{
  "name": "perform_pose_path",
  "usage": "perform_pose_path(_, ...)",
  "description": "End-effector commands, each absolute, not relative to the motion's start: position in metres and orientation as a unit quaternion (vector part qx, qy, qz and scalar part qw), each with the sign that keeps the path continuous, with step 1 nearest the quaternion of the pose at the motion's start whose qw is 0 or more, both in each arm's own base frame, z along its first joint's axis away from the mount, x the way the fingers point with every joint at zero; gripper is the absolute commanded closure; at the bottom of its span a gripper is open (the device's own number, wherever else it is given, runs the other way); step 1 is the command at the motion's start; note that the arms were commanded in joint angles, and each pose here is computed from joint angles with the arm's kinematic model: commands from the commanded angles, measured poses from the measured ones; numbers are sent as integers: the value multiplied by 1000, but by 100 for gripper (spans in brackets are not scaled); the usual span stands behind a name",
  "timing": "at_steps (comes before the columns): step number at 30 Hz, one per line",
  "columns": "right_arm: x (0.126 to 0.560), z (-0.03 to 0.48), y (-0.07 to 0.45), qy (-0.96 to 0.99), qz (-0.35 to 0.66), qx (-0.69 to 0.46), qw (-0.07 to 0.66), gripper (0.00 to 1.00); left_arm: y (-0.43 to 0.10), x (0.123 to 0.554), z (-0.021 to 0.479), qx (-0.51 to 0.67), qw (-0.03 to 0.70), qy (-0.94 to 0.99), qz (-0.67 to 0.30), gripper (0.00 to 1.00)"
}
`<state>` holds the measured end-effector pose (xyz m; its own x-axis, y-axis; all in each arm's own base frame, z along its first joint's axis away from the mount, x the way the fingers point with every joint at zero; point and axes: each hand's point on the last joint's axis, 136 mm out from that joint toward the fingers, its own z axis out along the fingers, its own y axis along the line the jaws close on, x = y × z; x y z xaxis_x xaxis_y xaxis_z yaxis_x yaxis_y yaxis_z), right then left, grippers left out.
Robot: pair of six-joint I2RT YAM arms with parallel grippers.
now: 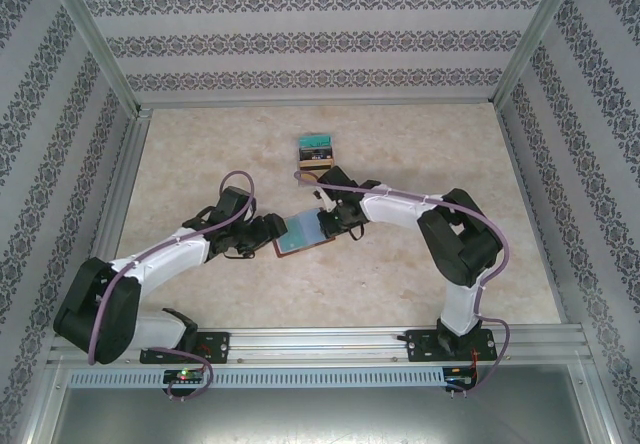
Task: Take the credit cards out of the card holder
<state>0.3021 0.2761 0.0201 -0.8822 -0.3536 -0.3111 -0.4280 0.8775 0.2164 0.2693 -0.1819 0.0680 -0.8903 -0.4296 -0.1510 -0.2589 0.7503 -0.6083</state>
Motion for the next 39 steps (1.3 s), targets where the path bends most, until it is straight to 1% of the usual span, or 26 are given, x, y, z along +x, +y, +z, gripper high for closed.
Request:
perform_pose_path(1, 268, 1, 279, 969, 150, -181, 78, 92, -187, 274, 67, -182, 139, 921, -314, 36)
perform_pose_path(4, 258, -1, 283, 971, 152, -170, 70, 92, -186, 272, 60, -183, 130, 925, -307, 40)
perform_pose_path(8, 253, -3, 286, 972, 150, -166, 68, 92, -181, 270, 54, -186, 130, 929, -292, 40)
perform_pose_path(18, 256, -3, 288, 972, 148, -168, 69, 91, -167, 269, 41, -200, 131, 938, -250, 41)
perform_pose_path(29, 255, -4, 287, 972, 149, -170, 66, 91, -176, 270, 29, -199, 116, 934, -271, 41)
perform_pose_path(35, 254, -6, 289, 972, 151, -170, 64, 91, -183, 275, 35, -189, 123, 930, -291, 41)
perform_pose_path(39, 254, -6, 289, 972, 150, -170, 62, 91, -176, 274, 39, -192, 130, 934, -272, 41)
